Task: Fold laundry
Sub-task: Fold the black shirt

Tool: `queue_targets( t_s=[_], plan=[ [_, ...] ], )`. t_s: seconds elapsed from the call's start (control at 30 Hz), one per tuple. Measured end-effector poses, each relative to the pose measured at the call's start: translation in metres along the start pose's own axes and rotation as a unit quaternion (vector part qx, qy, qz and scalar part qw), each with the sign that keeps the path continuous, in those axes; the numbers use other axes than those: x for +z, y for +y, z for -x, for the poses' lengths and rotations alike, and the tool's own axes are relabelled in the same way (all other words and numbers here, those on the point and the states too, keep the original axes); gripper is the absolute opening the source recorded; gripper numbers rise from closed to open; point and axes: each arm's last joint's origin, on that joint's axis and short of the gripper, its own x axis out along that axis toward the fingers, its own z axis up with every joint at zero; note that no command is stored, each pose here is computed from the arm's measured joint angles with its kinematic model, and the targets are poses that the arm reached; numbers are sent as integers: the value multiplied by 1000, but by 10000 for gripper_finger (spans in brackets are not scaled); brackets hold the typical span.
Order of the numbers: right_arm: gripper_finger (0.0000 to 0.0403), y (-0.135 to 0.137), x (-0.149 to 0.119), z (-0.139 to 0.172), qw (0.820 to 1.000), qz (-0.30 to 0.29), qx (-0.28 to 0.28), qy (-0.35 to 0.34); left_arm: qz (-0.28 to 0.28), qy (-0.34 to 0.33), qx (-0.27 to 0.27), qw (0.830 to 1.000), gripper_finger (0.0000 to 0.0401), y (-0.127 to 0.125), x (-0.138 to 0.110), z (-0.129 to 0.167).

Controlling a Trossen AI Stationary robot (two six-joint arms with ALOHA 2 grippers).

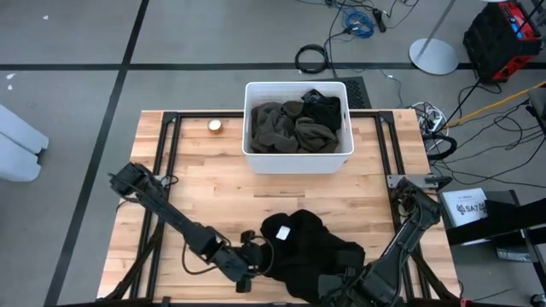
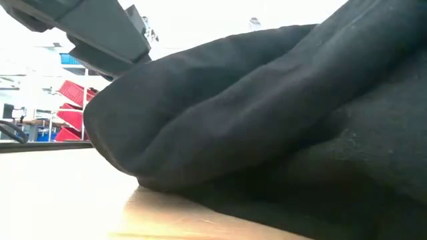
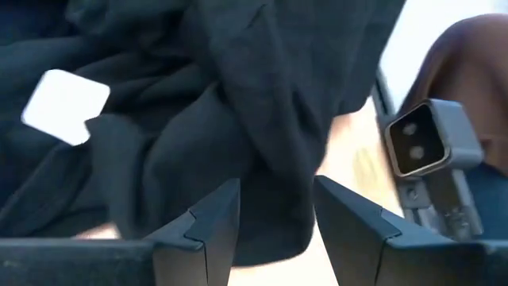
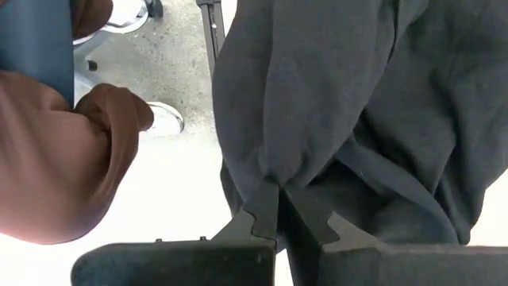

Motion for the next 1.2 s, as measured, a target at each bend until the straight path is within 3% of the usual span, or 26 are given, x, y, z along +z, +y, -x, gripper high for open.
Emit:
queue_targets(
  t_s=[0.23, 0.67, 0.77, 0.87, 0.93, 1.03, 1.1, 1.2],
  plan=[
    [0, -1, 1, 0, 1000, -1, 0, 0, -1, -9, -39, 999, 169, -5, 1, -5],
    [0, -11, 15, 0, 1000, 6, -3, -3, 54, 12, -33, 998, 167, 10, 4, -39],
    [0, -11, 15, 0, 1000, 6, -3, -3, 55, 21, -24, 998, 136, 14, 1, -45],
    [0, -11, 15, 0, 1000, 8, -3, -3, 47, 18, -32, 998, 49, 12, 4, -45],
    [0, -11, 15, 0, 1000, 13, -7, -5, 34, 17, -41, 998, 16, 11, 6, -42],
    [0, -16, 17, 0, 998, 32, -44, -30, 10, 5, -49, 999, 8, 5, 20, -27],
    [0, -24, 19, 2, 994, 37, -89, -47, -11, -16, -45, 999, 6, -1, 38, -5],
    [0, -36, 26, 14, 982, 50, -140, -114, -49, -40, 8, 998, 4, -6, 64, 41]
  ],
)
